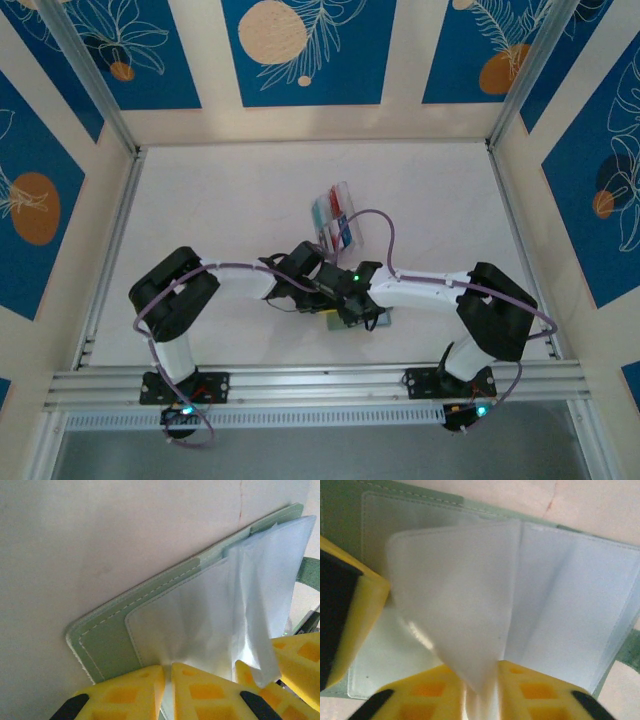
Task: Put the credit cards into the card holder
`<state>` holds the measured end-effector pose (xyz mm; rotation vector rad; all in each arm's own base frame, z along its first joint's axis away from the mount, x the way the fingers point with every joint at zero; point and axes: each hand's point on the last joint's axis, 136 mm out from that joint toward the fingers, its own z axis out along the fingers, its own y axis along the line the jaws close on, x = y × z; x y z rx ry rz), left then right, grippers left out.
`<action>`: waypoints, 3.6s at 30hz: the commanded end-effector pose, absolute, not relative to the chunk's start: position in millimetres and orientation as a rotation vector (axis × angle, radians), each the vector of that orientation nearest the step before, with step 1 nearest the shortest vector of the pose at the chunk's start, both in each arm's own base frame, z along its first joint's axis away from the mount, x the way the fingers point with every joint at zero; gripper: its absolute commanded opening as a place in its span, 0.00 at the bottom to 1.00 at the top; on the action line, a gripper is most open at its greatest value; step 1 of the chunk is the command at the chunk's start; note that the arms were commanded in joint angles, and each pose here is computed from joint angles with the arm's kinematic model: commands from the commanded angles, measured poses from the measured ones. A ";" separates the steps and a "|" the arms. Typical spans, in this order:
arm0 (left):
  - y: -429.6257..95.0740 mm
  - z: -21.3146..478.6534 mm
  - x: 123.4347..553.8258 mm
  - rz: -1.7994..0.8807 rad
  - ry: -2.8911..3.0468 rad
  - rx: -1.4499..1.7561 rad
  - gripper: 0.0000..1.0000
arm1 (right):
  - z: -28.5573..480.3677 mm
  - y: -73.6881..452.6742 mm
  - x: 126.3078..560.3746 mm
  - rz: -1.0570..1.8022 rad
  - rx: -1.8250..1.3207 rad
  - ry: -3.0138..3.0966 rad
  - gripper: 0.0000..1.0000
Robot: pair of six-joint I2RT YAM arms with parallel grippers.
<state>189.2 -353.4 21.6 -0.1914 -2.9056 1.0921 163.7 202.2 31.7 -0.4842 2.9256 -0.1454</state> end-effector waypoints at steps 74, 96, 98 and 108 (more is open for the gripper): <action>-324.7 8.1 176.2 1.026 -2.920 -0.152 0.17 | 106.2 214.8 369.6 -0.132 -0.267 2.867 0.21; -320.5 1.2 175.5 1.043 -2.908 -0.110 0.17 | 126.8 203.4 371.2 -0.227 -0.286 2.823 0.20; -320.1 0.6 175.0 1.044 -2.907 -0.109 0.17 | 128.7 205.0 371.3 -0.214 -0.289 2.820 0.19; -318.0 -2.5 173.6 1.044 -2.902 -0.092 0.16 | 134.2 208.7 370.2 -0.196 -0.307 2.820 0.14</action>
